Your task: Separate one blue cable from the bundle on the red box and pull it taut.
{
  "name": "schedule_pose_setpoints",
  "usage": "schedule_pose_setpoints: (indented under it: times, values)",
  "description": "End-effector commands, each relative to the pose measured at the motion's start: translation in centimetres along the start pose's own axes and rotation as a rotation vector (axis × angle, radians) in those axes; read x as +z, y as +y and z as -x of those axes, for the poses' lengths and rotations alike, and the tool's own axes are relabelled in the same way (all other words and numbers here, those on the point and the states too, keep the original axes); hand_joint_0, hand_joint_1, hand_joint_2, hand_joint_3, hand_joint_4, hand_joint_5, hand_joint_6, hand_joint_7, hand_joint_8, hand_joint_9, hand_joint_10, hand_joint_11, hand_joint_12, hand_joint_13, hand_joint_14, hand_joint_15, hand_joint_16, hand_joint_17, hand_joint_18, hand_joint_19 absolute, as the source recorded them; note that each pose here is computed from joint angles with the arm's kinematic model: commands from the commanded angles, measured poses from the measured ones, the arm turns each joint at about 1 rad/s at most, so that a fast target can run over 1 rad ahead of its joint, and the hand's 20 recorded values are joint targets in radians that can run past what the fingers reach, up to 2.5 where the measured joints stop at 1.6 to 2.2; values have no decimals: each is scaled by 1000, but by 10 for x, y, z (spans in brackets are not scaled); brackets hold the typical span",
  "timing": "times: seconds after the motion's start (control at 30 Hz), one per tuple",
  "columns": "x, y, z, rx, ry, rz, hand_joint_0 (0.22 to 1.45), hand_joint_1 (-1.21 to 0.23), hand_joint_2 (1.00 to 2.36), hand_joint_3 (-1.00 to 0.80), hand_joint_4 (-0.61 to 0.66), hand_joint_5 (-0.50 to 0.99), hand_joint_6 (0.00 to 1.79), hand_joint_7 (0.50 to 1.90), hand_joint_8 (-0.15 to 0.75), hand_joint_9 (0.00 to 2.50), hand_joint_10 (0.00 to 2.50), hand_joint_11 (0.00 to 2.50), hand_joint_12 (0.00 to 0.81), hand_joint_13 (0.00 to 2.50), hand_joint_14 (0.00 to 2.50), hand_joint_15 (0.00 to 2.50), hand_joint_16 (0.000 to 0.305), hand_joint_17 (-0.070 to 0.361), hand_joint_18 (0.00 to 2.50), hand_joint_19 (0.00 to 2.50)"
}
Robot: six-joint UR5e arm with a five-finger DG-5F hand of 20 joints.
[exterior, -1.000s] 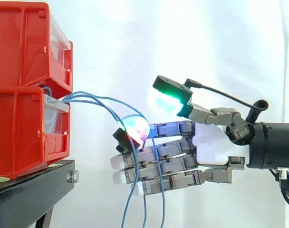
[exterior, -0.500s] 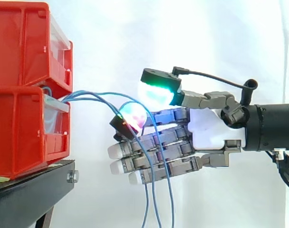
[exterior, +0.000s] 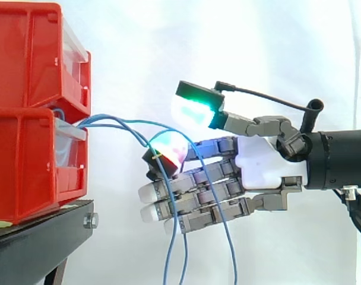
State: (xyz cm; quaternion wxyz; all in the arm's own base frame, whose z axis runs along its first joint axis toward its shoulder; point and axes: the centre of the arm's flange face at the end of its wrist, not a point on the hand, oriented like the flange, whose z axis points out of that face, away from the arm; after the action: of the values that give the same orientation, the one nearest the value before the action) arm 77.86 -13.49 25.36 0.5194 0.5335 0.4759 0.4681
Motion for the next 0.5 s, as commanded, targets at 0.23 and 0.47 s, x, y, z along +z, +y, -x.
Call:
schedule_pose_setpoints:
  times: [0.23,0.47]
  values:
    - [5,13,3,0,-1,22,571,-580,1017,-141,217,-137,891,975,255,659,13,346,312,482,12,280,50,114,432,313]
    - [6,16,5,-7,-3,33,592,-772,1022,-115,76,-166,921,892,241,626,16,408,304,470,15,304,47,107,430,322]
